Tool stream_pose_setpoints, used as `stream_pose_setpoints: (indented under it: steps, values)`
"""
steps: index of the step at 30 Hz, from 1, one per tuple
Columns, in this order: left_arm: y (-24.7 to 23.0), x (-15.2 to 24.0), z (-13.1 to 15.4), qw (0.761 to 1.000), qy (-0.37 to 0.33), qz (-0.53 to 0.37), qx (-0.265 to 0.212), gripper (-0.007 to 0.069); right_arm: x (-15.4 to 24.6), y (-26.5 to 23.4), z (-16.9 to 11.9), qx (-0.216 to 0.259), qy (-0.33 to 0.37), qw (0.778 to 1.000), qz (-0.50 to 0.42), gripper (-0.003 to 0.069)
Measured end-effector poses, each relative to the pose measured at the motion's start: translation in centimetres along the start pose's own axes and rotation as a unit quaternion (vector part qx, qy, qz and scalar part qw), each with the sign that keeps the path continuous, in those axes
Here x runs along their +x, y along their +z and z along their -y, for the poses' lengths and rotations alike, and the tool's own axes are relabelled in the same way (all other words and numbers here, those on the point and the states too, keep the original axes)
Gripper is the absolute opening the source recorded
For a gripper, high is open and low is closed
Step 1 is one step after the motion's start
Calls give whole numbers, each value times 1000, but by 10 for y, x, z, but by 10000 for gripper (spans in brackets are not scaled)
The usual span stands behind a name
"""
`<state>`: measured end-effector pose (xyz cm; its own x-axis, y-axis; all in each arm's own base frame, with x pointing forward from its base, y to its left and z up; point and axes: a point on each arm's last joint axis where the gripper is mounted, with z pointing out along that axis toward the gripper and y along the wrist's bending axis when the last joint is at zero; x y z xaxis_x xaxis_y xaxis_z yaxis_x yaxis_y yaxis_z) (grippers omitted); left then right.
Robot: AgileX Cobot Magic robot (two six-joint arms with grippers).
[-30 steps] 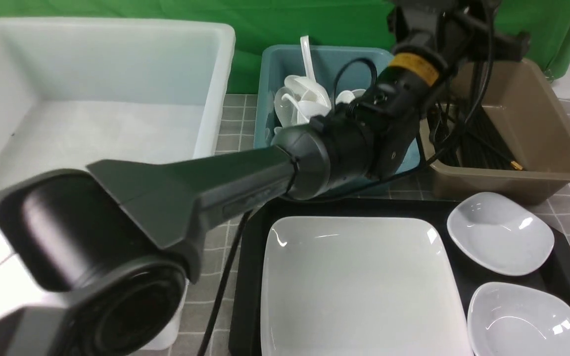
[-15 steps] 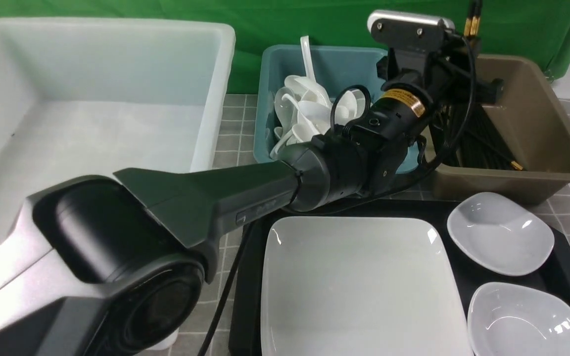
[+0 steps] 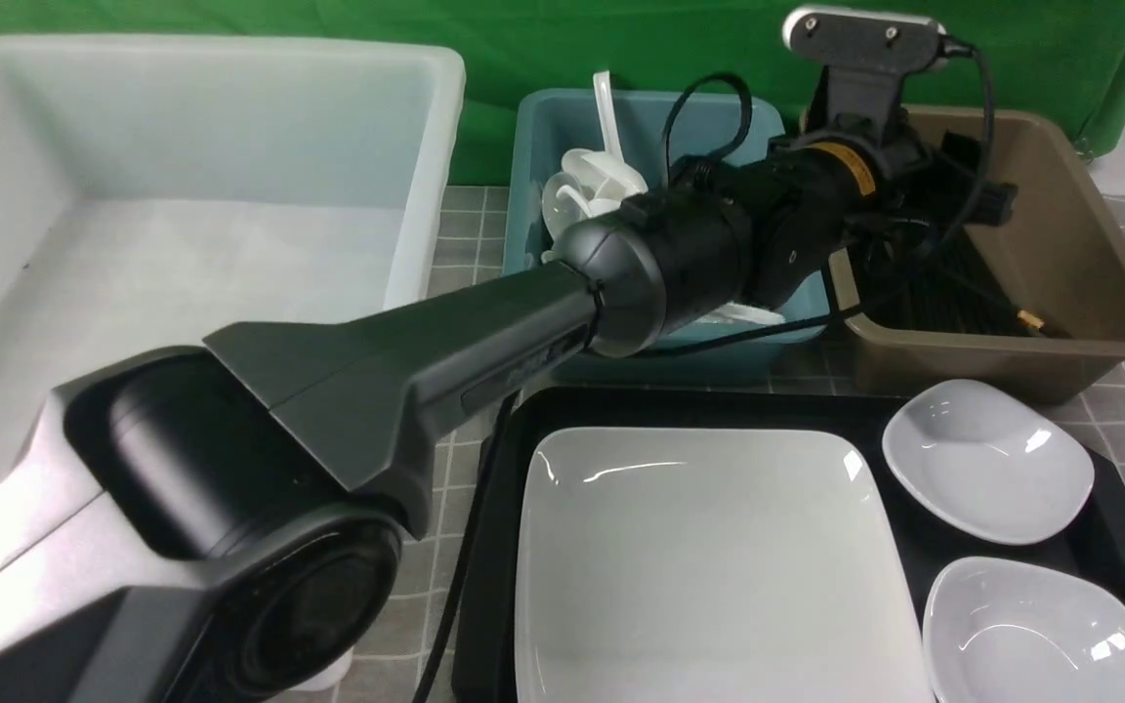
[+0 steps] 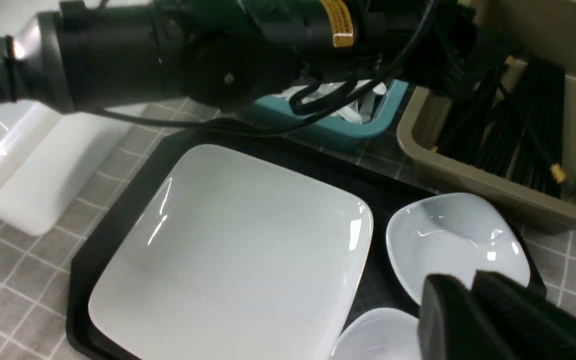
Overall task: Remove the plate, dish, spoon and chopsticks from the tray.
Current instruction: Use the left arm to put the chopsticks into the small storage box on the right, then use the left arm to grab a small plate from the dinner plate
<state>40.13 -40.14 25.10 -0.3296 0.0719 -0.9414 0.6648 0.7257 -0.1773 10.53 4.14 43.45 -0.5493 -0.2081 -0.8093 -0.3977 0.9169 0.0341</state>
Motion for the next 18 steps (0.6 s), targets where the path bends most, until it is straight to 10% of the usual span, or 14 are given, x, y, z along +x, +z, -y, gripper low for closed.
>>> stream_pose_setpoints:
  steps: [10, 18]
  values:
    - [-71, -27, 40, 960, 0, -278, 27, 26, 9, 2, 10, 56, 4, 998, -42, 102]
    - [-80, 21, 79, 910, 46, -407, 57, 1, 23, 1, 25, 139, 25, 984, -107, 83]
